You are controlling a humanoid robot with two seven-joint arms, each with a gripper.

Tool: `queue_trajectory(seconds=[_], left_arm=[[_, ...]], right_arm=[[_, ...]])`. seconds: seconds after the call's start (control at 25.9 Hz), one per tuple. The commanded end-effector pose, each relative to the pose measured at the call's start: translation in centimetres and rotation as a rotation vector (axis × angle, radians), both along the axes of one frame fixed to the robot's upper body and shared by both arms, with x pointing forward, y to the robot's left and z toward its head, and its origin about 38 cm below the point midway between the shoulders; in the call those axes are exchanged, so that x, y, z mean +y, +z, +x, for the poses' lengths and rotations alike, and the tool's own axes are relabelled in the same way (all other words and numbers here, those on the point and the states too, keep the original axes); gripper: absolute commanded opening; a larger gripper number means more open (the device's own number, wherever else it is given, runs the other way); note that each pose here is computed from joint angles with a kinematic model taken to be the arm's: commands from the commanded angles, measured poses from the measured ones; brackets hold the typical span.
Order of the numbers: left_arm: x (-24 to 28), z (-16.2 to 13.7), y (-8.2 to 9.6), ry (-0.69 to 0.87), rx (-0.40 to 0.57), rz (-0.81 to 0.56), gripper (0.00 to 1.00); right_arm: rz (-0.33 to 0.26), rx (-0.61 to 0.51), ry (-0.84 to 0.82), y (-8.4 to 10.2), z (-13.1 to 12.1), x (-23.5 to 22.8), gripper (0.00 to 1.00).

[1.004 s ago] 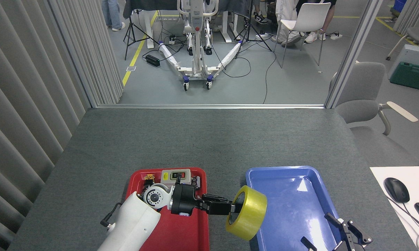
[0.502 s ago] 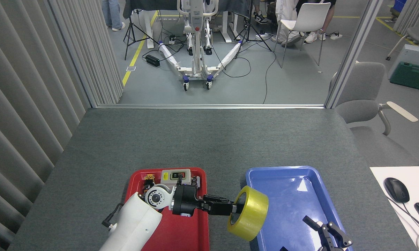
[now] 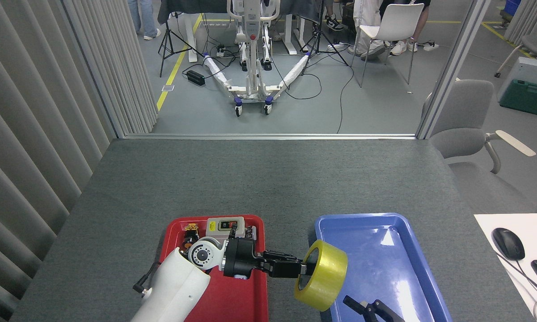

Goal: Place and move tape with both arms
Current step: 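Bring the right gripper up under the held tape roll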

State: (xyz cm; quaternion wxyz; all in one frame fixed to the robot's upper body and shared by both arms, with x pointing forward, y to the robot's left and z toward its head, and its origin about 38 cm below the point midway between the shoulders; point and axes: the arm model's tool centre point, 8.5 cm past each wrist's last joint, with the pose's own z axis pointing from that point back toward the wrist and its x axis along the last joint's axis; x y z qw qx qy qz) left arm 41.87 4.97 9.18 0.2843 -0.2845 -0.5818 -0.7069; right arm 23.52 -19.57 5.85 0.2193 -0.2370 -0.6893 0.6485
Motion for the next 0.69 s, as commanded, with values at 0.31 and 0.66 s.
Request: queue_trajectory(seconds=[0.31,0.66], left_arm=[[-1.7,-2.2,-1.4,-0.055,0.014,0.012,0.00],[-3.3,-3.4,-2.5,-0.087,0.015,0.053,0.00]], right_arm=[[0.008,-0.013,0.031,0.4,0.5,1.3,0.98],[-0.007,-0.007,0.084,-0.1,-0.3,3.5,0.71]])
